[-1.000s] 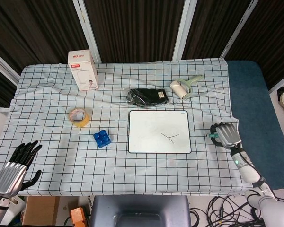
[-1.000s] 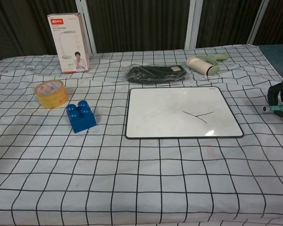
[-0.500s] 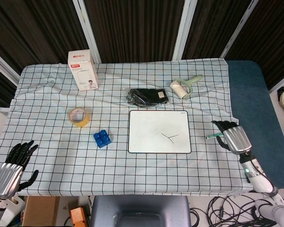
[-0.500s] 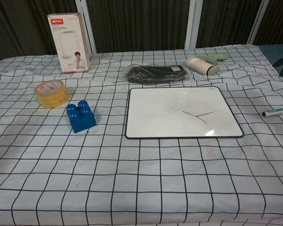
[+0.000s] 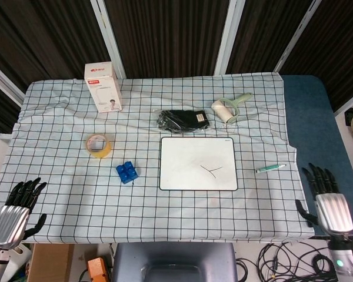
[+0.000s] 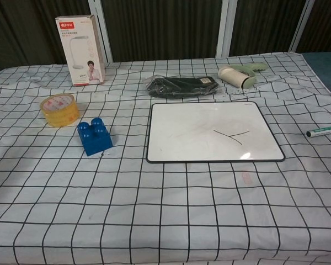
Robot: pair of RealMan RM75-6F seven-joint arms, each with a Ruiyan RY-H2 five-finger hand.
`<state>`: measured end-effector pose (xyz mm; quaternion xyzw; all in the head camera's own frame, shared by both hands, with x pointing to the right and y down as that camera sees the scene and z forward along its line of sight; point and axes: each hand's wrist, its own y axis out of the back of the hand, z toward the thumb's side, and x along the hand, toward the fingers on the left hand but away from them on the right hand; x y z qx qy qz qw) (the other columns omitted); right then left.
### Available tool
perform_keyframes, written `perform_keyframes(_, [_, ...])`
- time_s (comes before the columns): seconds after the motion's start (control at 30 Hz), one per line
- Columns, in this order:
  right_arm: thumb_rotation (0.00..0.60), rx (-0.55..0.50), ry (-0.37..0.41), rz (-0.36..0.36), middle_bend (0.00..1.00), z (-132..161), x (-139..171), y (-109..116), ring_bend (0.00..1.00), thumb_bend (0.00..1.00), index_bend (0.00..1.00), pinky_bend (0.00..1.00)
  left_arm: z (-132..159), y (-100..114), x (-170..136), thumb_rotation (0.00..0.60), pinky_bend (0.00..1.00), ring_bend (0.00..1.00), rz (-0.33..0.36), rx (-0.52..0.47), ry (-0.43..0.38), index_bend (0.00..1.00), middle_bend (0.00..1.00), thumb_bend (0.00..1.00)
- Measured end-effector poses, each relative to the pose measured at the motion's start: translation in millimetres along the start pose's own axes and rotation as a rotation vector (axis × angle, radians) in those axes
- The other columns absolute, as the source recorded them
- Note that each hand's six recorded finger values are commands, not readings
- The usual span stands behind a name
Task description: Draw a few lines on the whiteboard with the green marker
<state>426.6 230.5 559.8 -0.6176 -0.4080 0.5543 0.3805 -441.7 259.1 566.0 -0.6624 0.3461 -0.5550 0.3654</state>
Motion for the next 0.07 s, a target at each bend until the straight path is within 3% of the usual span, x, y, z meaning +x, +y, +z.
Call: perform_keyframes(0.07, [0.600, 0.043, -0.025, -0.001, 0.00, -10.2, 8.0, 7.7, 0.00, 0.30, 0.00, 0.04, 1.4, -0.2, -0.2, 0.600, 0.05, 0.00, -0.002, -0.001, -0.004, 0.00, 0.00, 0.42])
